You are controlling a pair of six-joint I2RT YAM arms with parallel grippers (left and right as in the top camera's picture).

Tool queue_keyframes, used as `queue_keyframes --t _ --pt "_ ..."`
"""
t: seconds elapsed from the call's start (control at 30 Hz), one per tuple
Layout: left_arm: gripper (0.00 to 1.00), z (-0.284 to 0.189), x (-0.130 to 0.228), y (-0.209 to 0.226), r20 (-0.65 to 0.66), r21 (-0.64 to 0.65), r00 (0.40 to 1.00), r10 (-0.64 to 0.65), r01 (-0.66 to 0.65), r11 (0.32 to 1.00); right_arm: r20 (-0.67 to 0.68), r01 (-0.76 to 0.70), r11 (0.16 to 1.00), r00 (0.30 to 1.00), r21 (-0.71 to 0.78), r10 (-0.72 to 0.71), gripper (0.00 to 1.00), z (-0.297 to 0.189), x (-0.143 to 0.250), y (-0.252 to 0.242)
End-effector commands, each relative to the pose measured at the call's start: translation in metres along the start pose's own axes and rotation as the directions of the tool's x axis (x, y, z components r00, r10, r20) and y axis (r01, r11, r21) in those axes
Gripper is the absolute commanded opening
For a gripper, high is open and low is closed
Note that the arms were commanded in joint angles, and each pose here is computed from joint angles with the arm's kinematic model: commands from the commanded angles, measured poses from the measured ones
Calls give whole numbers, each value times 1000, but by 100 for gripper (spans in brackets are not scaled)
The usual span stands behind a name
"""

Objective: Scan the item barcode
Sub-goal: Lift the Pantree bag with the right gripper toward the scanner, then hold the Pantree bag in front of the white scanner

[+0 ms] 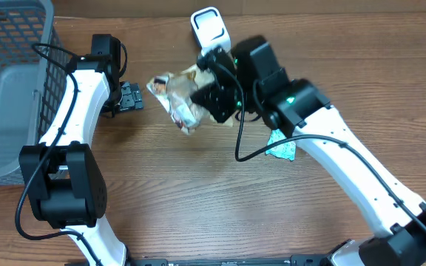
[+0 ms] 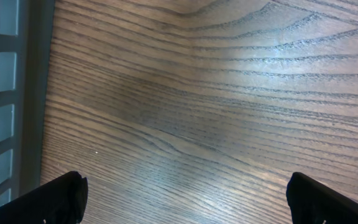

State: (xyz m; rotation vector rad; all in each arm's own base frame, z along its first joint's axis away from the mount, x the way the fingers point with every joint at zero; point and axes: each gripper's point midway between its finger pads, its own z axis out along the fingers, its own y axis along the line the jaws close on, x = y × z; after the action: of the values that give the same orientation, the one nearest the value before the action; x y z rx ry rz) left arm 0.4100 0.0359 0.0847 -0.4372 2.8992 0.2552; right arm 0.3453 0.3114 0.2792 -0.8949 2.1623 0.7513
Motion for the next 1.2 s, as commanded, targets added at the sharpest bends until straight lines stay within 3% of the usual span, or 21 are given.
queue_keyframes --t 0.0,0.23,0.57,0.77,0.97,1.17 --pt "99 -5 -7 2 24 -5 1000 6 -6 1000 111 100 994 988 45 -104 3 -39 -45 11" --pt "99 -5 -7 2 24 -5 1000 6 -6 1000 160 257 960 949 112 -272 3 -53 -70 12" --pt "100 -5 -7 2 24 -5 1000 6 -6 1000 33 479 852 868 210 -496 4 -6 -61 -26" --pt "99 -5 -7 2 24 -5 1000 6 -6 1000 -72 473 802 873 364 -482 3 29 -56 -73" --pt "100 -5 -7 2 24 -5 1000 6 -6 1000 -153 544 715 830 438 -537 4 51 -54 -101" --pt "100 -5 -7 2 24 -5 1000 6 -6 1000 -138 515 659 833 548 -536 4 61 -69 -123"
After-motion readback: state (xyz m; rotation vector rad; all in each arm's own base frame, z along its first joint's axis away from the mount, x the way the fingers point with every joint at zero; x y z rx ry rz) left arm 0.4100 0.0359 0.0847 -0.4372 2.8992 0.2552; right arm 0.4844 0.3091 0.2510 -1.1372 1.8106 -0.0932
